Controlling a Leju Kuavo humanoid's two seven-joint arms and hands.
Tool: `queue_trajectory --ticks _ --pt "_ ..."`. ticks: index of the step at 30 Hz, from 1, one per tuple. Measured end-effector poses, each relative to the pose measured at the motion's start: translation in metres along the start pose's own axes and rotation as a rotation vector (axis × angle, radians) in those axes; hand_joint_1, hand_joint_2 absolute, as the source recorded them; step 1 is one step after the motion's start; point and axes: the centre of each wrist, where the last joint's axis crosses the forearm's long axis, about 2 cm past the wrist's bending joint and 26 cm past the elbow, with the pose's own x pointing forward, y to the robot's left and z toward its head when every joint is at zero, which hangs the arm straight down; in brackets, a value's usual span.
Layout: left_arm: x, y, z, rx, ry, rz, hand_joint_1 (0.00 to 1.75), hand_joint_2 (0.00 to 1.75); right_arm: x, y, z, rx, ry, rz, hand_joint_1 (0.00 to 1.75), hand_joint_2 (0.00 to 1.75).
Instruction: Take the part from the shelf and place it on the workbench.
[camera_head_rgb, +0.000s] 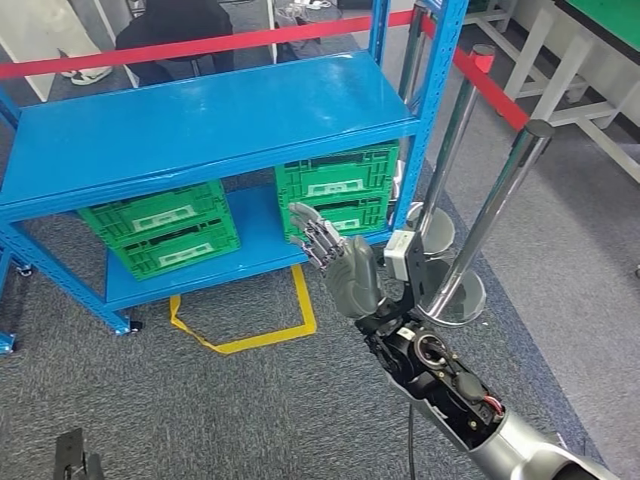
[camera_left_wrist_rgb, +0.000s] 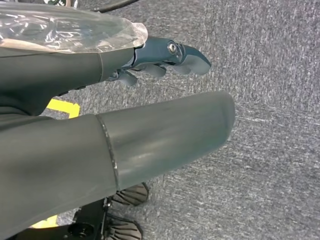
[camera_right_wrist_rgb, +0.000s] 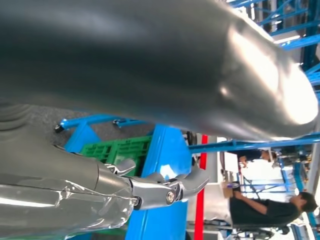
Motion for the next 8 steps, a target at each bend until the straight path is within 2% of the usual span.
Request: queue_trajectory --ticks 3,7,8 --pt "-0.0009 -0.0002 0.0003 0.003 0.001 0.010 0.00 0.00 -0.0017 -0.0012 0.0004 -0.009 0.015 0.004 0.00 0.00" --pt "-0.0016 -0.0007 0.0007 0.005 0.003 0.016 0.00 0.00 -0.0036 -0.0023 0.0010 -0.015 0.030 0.006 0.00 1.75" --pt "-0.0016 -0.0007 0.0007 0.006 0.003 0.017 0.00 0.00 -0.0038 -0.0023 0.0011 -0.016 0.032 0.006 0.00 1.75"
